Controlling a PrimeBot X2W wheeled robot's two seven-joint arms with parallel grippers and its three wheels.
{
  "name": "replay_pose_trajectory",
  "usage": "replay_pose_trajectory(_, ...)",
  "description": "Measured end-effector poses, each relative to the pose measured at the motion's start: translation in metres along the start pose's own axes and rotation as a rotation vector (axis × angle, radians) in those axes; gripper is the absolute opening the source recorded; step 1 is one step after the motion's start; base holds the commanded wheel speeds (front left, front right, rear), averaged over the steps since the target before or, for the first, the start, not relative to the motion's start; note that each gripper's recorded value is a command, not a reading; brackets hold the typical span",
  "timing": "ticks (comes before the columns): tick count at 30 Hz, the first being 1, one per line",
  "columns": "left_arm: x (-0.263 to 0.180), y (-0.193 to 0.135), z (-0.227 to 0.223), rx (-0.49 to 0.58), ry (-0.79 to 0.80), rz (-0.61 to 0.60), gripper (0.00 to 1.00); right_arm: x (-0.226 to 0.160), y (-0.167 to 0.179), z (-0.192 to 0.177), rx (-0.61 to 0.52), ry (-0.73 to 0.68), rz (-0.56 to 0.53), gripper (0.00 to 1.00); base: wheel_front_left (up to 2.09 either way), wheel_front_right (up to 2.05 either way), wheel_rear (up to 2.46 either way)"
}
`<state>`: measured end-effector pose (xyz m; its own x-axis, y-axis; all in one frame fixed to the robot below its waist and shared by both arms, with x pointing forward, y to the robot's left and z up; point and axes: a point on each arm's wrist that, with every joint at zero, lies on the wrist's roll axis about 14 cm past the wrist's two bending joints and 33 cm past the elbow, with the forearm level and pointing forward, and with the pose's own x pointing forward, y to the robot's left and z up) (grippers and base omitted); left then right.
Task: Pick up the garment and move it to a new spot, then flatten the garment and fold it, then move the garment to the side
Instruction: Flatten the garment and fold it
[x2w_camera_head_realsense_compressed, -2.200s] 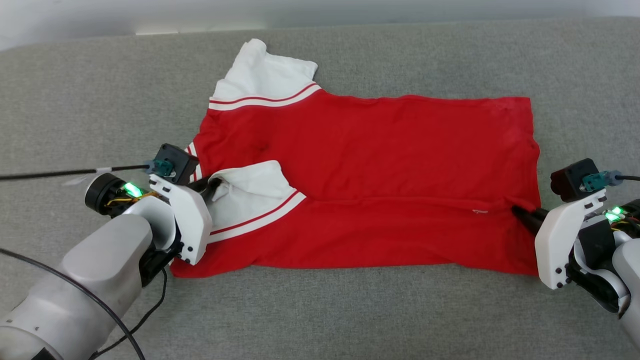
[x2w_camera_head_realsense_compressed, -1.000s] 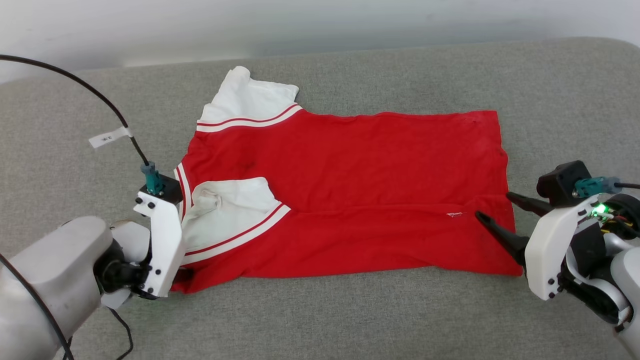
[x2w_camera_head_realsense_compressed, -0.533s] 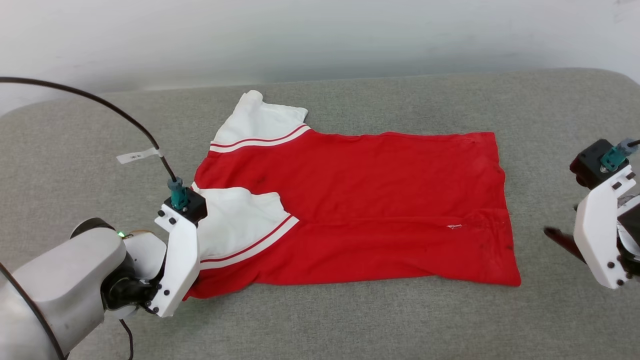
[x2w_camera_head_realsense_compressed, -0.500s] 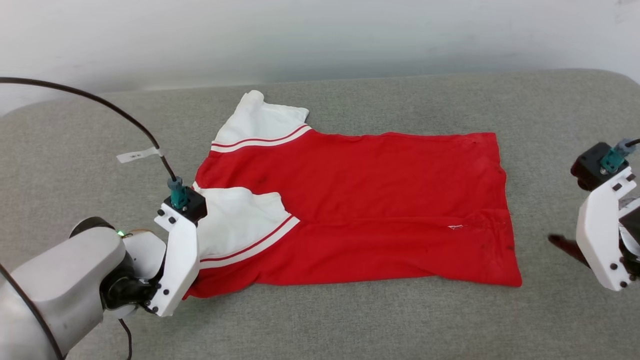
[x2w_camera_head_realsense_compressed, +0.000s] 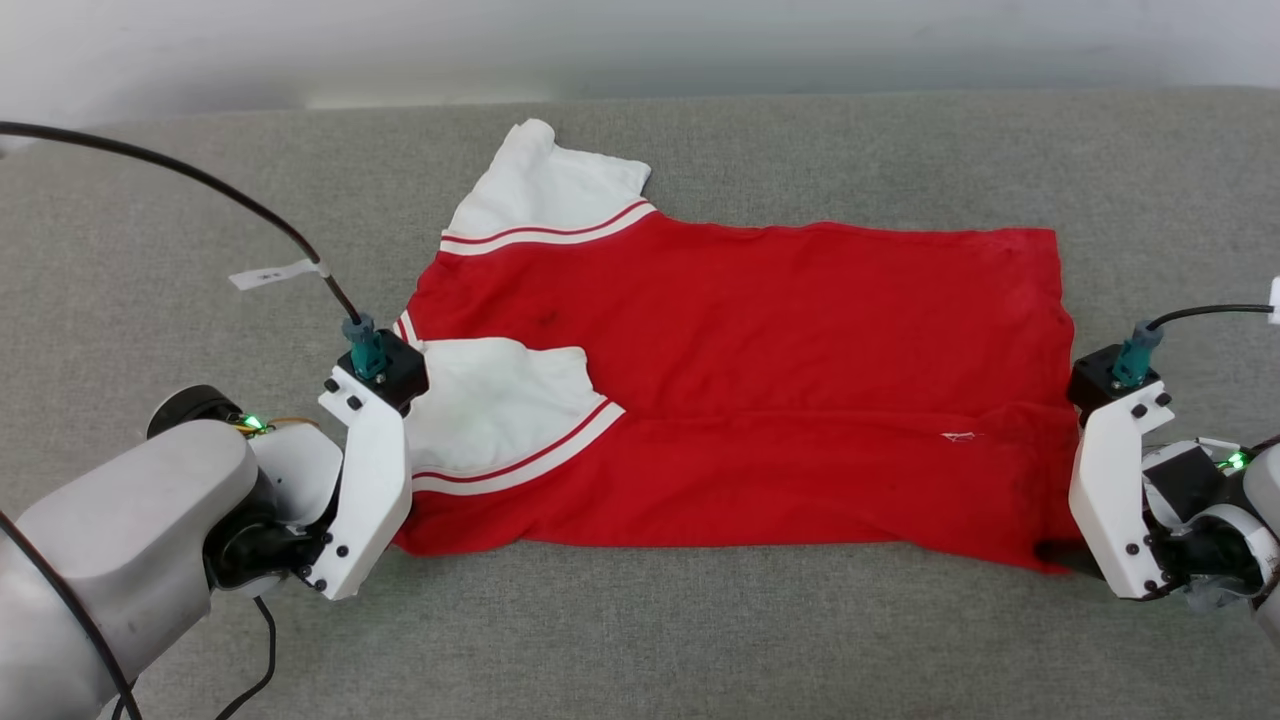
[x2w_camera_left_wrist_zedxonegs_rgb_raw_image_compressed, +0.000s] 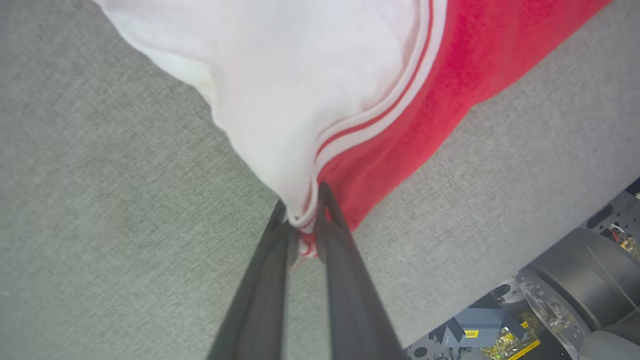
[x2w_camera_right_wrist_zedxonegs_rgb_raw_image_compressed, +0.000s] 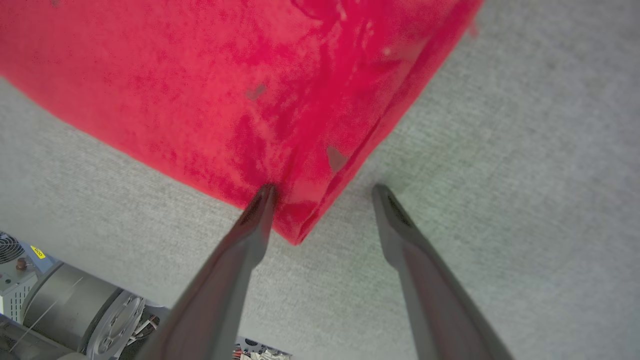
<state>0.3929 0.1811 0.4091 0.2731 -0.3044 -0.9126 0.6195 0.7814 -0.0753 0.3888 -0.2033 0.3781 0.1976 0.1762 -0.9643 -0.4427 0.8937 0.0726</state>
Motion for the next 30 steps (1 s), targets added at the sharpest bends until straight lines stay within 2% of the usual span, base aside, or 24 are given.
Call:
replay_pose_trajectory(7,0.011,0.004,-0.007,-0.036,0.006,-0.014,0.0,0.023,0.006,-0.007,0.021,0.011,0.025,1.0,0.0,0.0,0.0)
replay_pose_trajectory(8,0.013,0.002,-0.009,-0.039,0.008,-0.018,0.0,0.024,0.006,-0.007,0.019,0.005,0.026,0.6,0.0,0.0,0.0)
replay_pose_trajectory(9,0.014,0.002,-0.011,-0.042,0.01,-0.018,0.0,0.023,0.007,-0.007,0.016,-0.008,0.025,0.0,0.0,0.0,0.0)
replay_pose_trajectory(15,0.003,0.0,-0.014,-0.056,-0.012,-0.006,0.0,0.004,0.007,0.004,-0.009,-0.117,0.015,0.0,0.0,0.0,0.0)
replay_pose_trajectory(21,-0.018,-0.011,-0.021,-0.064,-0.041,-0.01,0.0,-0.037,-0.001,0.003,-0.056,-0.203,-0.022,0.0,0.0,0.0,0.0)
replay_pose_trajectory(26,-0.032,-0.026,-0.032,-0.053,-0.049,-0.027,0.0,-0.059,0.001,-0.014,-0.066,-0.226,-0.023,0.0,0.0,0.0,0.0)
replay_pose_trajectory(30,-0.031,-0.035,-0.049,-0.062,-0.029,-0.047,0.0,-0.057,0.007,-0.044,-0.069,-0.158,-0.001,0.0,0.0,0.0,0.0)
